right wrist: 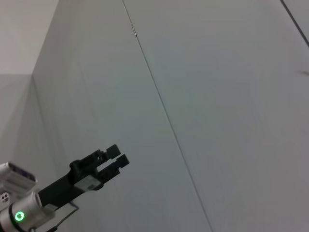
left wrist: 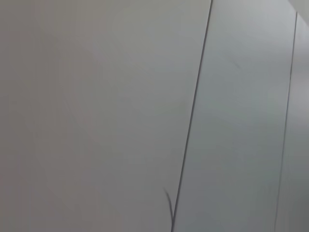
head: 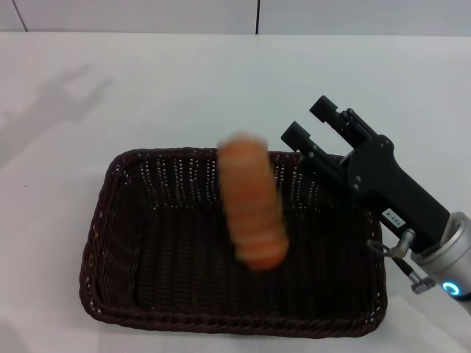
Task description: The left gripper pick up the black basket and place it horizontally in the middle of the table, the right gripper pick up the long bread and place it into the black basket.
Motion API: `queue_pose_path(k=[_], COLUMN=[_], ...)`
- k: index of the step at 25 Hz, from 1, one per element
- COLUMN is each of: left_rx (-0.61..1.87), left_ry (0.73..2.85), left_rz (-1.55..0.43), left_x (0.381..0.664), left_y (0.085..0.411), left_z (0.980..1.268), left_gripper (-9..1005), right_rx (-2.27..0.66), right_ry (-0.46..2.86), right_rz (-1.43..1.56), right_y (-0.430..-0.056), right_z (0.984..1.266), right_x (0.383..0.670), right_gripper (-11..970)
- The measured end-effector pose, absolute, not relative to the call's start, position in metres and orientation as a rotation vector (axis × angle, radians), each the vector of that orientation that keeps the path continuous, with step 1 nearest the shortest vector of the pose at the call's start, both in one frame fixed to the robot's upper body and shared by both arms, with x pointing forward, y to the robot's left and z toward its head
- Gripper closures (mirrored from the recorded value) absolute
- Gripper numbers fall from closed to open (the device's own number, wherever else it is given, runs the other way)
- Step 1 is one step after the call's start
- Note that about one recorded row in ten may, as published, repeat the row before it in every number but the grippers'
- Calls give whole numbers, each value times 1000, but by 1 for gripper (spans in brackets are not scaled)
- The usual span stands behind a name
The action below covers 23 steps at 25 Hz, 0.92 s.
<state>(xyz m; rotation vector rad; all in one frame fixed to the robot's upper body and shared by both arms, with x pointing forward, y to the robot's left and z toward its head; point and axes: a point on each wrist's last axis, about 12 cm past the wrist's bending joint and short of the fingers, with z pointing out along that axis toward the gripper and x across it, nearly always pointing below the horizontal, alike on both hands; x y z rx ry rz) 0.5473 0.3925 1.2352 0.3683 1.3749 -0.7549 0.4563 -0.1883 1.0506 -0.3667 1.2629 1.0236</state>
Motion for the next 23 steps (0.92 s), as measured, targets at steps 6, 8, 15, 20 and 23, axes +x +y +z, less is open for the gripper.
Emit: queue_pose_path(k=[6,8,15,20,23], left_rx=[303,272,144,61,5], left_ry=[1368,1361,1383,1397,1399], left_rz=[-755,-749,-705,-628,-559], left_x=[544,542,533,522,510], left_y=[392,393,393,398,402], left_z=[1220,1212,1157,1123,1103], left_gripper=[438,439,439,439,439], right_rx=[-286,-237,-104,-69,-62], right_ry=[1246,1237,1199,1176,1166], right_rz=[905,816,521,318,226], right_y=[-212,-231,-290,-313,-319], right_z=[1053,1055,1061,1068,1070], right_x=[465,468,481,494,502], right_gripper=[294,273,251,251,251])
